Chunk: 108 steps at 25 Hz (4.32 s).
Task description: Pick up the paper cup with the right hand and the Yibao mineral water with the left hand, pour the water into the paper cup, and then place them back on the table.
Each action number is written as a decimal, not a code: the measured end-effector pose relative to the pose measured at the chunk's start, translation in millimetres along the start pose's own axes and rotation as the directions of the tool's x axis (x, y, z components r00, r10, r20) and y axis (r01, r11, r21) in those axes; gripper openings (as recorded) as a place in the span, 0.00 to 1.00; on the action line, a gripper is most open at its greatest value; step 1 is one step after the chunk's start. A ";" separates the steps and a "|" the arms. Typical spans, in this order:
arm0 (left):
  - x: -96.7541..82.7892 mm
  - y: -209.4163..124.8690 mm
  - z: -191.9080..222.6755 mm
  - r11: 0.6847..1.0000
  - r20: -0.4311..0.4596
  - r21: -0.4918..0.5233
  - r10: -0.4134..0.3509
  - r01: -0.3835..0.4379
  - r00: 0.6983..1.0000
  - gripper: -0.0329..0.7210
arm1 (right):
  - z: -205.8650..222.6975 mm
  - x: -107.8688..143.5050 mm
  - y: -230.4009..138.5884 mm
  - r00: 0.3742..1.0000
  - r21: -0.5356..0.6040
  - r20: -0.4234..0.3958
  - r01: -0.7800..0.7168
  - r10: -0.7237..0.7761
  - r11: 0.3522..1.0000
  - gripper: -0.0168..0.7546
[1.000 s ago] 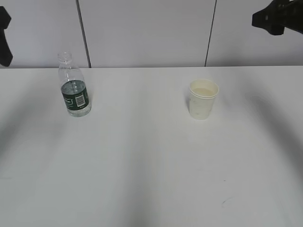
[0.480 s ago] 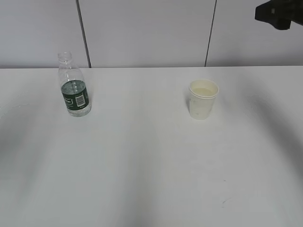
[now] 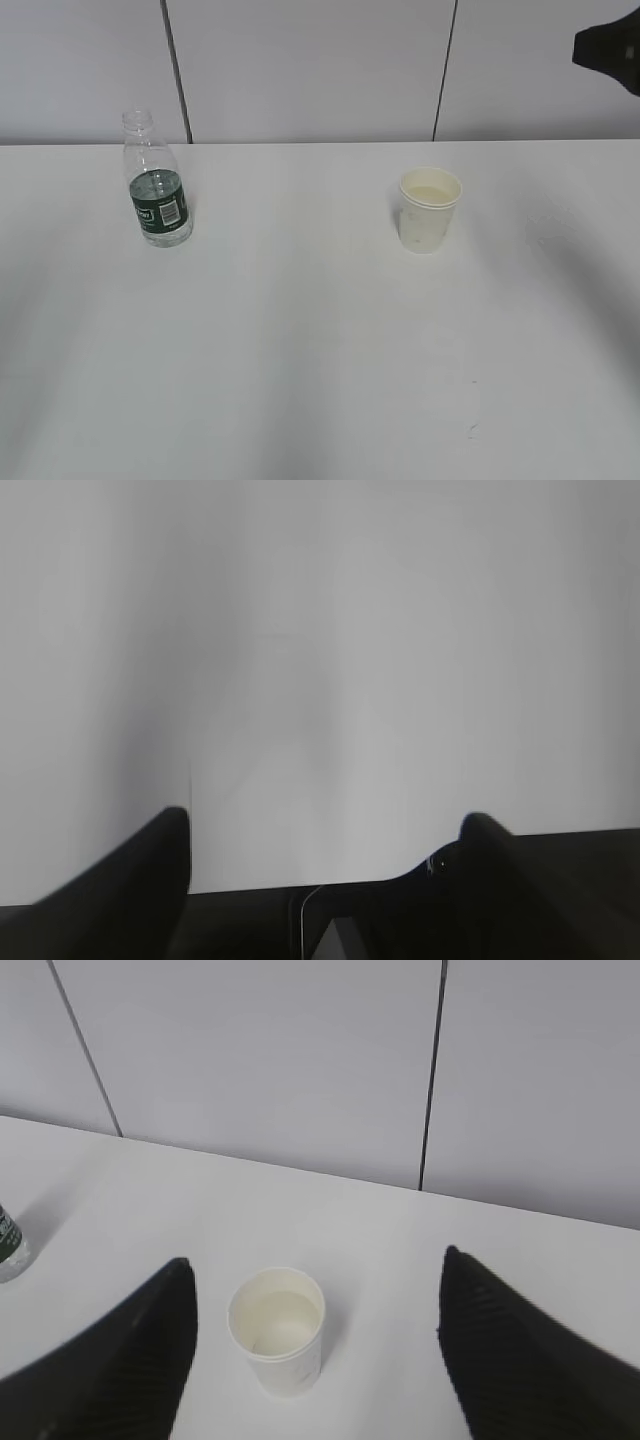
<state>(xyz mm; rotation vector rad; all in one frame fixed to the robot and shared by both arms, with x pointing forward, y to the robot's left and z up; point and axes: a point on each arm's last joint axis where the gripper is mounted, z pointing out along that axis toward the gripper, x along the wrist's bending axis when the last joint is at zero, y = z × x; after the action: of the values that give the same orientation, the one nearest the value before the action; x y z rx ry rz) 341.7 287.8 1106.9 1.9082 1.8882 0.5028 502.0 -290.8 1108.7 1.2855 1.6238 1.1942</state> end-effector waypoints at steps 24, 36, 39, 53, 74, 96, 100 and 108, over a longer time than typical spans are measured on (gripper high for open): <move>17.7 -125.5 -12.7 0.870 0.081 -0.493 0.067 -0.018 0.994 0.69 | -21.1 6.1 -14.4 1.000 -0.003 0.014 0.000 0.000 1.000 0.78; 12.2 -126.6 -13.3 0.867 0.096 -0.498 0.092 -0.033 0.991 0.68 | -21.1 5.9 -14.4 1.000 -0.003 0.016 0.000 0.000 1.000 0.78; 10.3 -126.6 -13.3 0.866 0.068 -0.499 0.027 0.010 0.997 0.67 | -21.1 5.7 -14.4 1.000 -0.004 0.018 0.000 0.000 1.000 0.78; 8.9 -126.5 -13.2 0.864 0.045 -0.501 -0.023 0.043 0.999 0.67 | -21.2 2.8 -13.8 0.999 -0.010 0.049 -0.002 0.002 1.000 0.78; 8.7 -126.5 -13.3 0.864 0.048 -0.501 -0.023 0.044 0.999 0.67 | -23.7 -19.5 -27.3 0.948 -0.012 0.311 -0.068 0.068 0.998 0.78; 8.6 -126.5 -13.3 0.864 0.048 -0.501 -0.023 0.044 0.999 0.67 | -88.2 12.6 -39.7 0.950 0.453 0.302 -0.220 0.083 0.864 0.78; 8.6 -126.5 -13.3 0.864 0.048 -0.501 -0.023 0.044 0.999 0.67 | -118.0 17.3 -31.6 0.945 0.438 0.312 -0.231 0.093 0.869 0.78; 8.6 -126.5 -13.3 0.864 0.048 -0.501 -0.023 0.044 0.999 0.67 | -177.1 26.7 -33.7 0.938 0.378 0.330 -0.231 0.103 0.897 0.78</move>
<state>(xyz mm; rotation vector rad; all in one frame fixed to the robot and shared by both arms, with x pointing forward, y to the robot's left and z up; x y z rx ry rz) 227.1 297.0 1051.8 1.5224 1.5601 0.8442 321.6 -306.1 1129.6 1.8125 1.6054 0.7142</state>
